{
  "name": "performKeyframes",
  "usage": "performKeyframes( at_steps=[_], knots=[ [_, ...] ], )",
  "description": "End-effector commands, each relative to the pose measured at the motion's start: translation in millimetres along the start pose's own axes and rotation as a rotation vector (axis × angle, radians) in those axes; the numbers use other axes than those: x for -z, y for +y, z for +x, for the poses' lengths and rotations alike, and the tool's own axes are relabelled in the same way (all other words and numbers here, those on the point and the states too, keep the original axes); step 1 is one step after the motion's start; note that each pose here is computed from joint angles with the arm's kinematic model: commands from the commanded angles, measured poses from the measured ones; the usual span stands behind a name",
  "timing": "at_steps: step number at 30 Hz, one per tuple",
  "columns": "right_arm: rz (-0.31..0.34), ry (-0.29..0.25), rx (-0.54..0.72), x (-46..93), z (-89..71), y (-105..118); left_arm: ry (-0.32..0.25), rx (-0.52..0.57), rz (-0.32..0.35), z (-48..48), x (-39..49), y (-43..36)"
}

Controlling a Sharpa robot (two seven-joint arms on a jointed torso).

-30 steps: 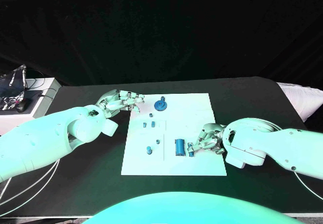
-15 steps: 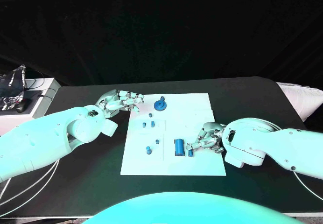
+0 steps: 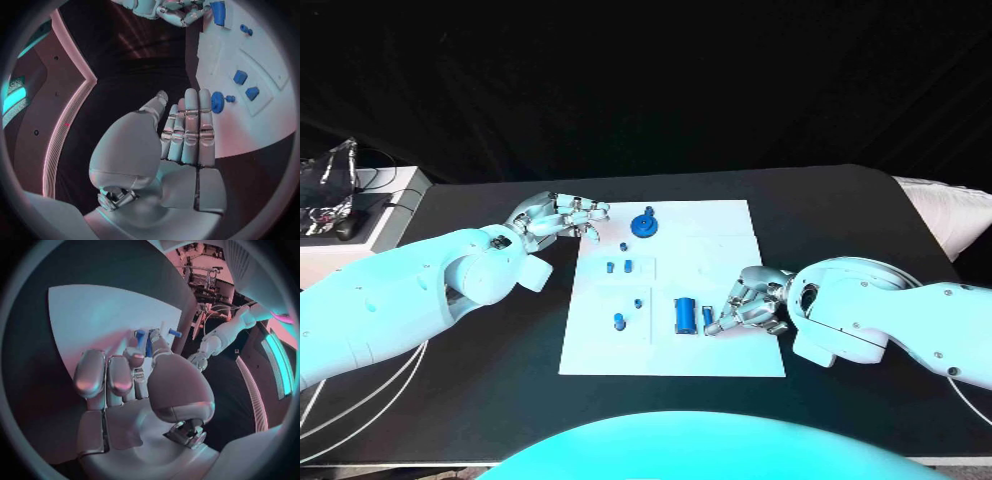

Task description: Assemble the parts on the task board

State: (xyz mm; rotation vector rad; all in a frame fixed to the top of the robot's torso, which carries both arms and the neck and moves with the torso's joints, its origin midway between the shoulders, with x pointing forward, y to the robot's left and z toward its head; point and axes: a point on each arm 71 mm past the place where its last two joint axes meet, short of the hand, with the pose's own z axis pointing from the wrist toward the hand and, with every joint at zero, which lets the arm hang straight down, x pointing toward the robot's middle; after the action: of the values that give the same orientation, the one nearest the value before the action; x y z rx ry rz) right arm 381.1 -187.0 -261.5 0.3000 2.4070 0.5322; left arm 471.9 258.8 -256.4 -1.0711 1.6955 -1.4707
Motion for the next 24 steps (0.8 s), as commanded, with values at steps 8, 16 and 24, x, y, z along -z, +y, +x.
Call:
performKeyframes(
  at_steps=[8,16,24],
  knots=[
    [0.0,0.022,0.065,0.0,5.1,-4.6,0.016,0.0,0.007,2.1,-0.4,-0.7],
    [0.009,0.002,0.052,-3.6,6.7,-4.4,0.016,0.0,0.007,2.1,-0.3,-0.8],
    [0.019,-0.021,0.036,-7.0,5.6,-4.6,0.015,0.0,0.007,1.5,0.1,-0.7]
  ],
)
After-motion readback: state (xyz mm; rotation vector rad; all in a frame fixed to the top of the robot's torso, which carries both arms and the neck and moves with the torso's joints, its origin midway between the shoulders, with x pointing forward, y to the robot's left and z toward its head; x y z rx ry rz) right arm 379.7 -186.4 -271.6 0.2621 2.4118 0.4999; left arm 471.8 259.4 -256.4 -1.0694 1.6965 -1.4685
